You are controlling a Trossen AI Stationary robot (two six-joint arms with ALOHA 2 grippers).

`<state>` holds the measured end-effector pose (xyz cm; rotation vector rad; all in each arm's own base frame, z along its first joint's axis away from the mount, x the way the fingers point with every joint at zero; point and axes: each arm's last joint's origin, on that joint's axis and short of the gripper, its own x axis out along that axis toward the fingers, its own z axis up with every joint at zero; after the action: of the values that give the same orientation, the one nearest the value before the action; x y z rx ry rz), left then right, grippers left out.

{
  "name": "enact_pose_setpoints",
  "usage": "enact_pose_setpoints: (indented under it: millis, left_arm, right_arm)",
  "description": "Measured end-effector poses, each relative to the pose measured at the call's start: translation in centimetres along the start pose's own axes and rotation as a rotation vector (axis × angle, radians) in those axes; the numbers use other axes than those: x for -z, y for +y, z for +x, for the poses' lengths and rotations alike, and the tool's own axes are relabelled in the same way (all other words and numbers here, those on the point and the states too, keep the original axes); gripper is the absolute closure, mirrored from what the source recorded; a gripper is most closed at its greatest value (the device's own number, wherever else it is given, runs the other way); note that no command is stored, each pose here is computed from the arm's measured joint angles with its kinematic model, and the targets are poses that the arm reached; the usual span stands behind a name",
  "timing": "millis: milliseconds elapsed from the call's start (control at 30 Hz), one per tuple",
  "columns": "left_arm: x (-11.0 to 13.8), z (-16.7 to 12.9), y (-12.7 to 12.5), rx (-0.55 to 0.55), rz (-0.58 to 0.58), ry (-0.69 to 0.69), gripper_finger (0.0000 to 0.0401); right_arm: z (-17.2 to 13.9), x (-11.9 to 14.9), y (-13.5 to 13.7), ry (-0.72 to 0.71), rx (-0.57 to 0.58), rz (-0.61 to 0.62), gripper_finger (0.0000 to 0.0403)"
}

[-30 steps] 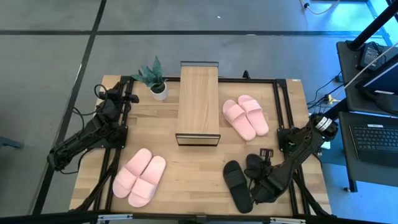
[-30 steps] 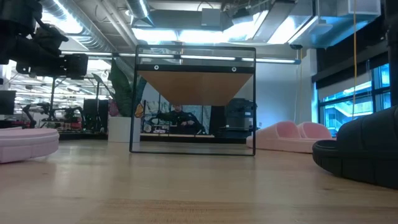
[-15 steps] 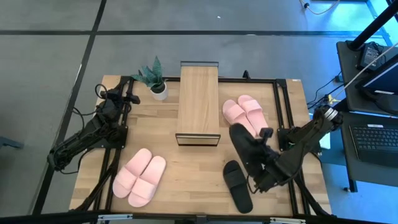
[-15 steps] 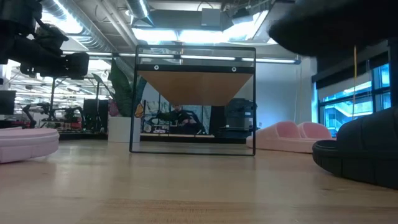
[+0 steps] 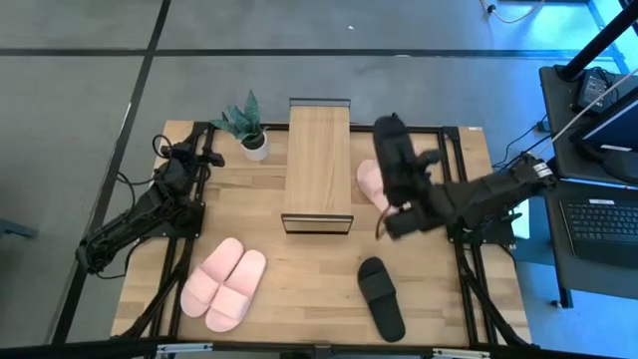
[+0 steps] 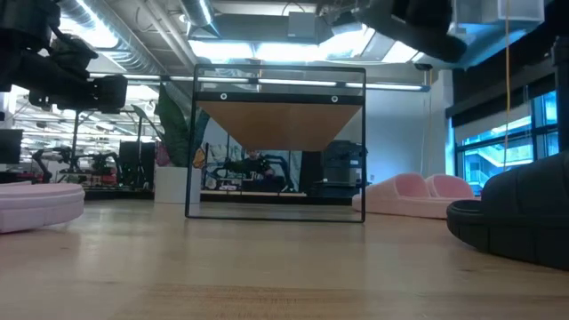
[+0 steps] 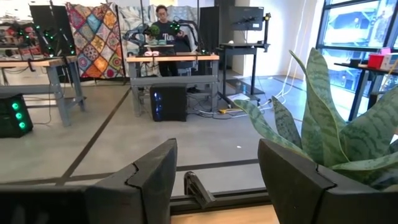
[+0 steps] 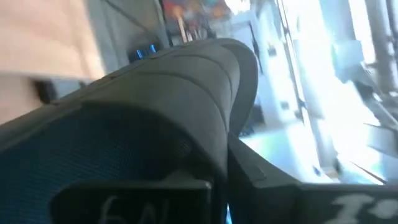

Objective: Pick and place slides into the shelf
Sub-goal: Put the black slide on the shelf

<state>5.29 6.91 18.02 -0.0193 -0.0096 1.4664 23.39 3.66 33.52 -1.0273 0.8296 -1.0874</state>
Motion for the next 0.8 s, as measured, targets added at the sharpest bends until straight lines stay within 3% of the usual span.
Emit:
enact_pose_setpoints:
  millis: [100,200,300,433,533,800]
  left_arm:
    - [0.0,0.0,0.0,0.0,0.001,0.0,0.0184]
    - [0.0,0.0,0.0,0.0,0.001,0.0,0.0184]
    - [0.0,0.0,0.0,0.0,0.001,0.001,0.0184]
    - [0.0,0.0,0.0,0.0,0.002,0.001,0.0184]
    - [0.0,0.0,0.0,0.0,0.007,0.001,0.0184]
    - [0.0,0.0,0.0,0.0,0.035,0.001,0.0184]
  right_arm:
    - [2.4,-0.2,-0.3,0.093,0.029,-0.047,0.0389]
    - [4.8,-0.8,-0.4,0.174,0.048,-0.004,0.0389]
    - [7.2,-1.6,-0.5,0.233,-0.012,0.094,0.0389]
    - [10.1,-2.5,-0.5,0.233,-0.099,0.115,0.0389]
    - [12.2,-3.3,-0.9,0.143,-0.19,0.15,0.0389]
    - [17.4,-4.1,-3.1,-0.304,-0.206,0.122,0.0389]
